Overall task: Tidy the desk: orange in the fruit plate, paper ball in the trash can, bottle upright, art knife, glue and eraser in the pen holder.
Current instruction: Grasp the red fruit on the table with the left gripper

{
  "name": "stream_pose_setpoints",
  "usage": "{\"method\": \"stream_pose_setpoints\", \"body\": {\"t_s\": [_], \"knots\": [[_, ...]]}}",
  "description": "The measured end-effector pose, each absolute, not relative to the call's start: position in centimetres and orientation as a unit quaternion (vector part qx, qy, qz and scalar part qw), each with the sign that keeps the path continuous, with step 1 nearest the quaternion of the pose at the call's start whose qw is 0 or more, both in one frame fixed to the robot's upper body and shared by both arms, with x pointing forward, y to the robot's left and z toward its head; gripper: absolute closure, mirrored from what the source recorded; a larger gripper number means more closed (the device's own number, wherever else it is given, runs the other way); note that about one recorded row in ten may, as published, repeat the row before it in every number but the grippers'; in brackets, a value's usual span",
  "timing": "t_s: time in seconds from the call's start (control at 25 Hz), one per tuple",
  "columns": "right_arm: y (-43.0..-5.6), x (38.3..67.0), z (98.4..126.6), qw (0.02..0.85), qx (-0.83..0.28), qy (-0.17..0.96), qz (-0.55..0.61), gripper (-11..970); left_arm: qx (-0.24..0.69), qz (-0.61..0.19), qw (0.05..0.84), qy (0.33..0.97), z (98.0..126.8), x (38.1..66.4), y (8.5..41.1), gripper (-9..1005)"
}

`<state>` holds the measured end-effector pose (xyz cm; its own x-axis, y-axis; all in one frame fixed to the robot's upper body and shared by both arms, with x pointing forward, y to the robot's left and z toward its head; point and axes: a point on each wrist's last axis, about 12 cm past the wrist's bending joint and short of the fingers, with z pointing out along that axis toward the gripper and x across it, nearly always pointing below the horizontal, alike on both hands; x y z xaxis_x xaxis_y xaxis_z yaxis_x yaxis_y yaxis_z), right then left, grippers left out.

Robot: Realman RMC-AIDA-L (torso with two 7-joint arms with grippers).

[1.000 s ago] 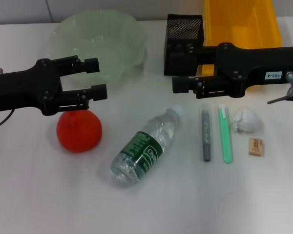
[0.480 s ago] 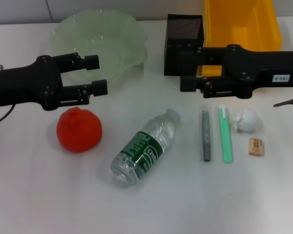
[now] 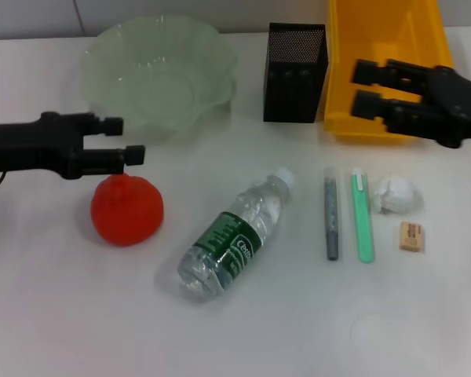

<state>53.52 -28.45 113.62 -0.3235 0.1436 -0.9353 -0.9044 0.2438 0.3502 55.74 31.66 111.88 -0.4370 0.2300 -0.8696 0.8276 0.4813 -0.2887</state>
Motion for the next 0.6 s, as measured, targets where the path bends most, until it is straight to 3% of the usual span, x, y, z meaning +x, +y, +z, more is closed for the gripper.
{"method": "stream_pose_setpoints", "body": {"t_s": [0.32, 0.6], "knots": [[-31.0, 51.4, 112.3, 0.518, -0.251, 0.625, 0.528, 229, 0.322, -0.323, 0.36, 0.814, 109.1, 54.7, 32.9, 228], [-30.6, 52.0, 112.6, 0.517, -0.258, 0.623, 0.527, 229, 0.32, -0.327, 0.357, 0.814, 108.5, 54.4, 32.4, 227]]}}
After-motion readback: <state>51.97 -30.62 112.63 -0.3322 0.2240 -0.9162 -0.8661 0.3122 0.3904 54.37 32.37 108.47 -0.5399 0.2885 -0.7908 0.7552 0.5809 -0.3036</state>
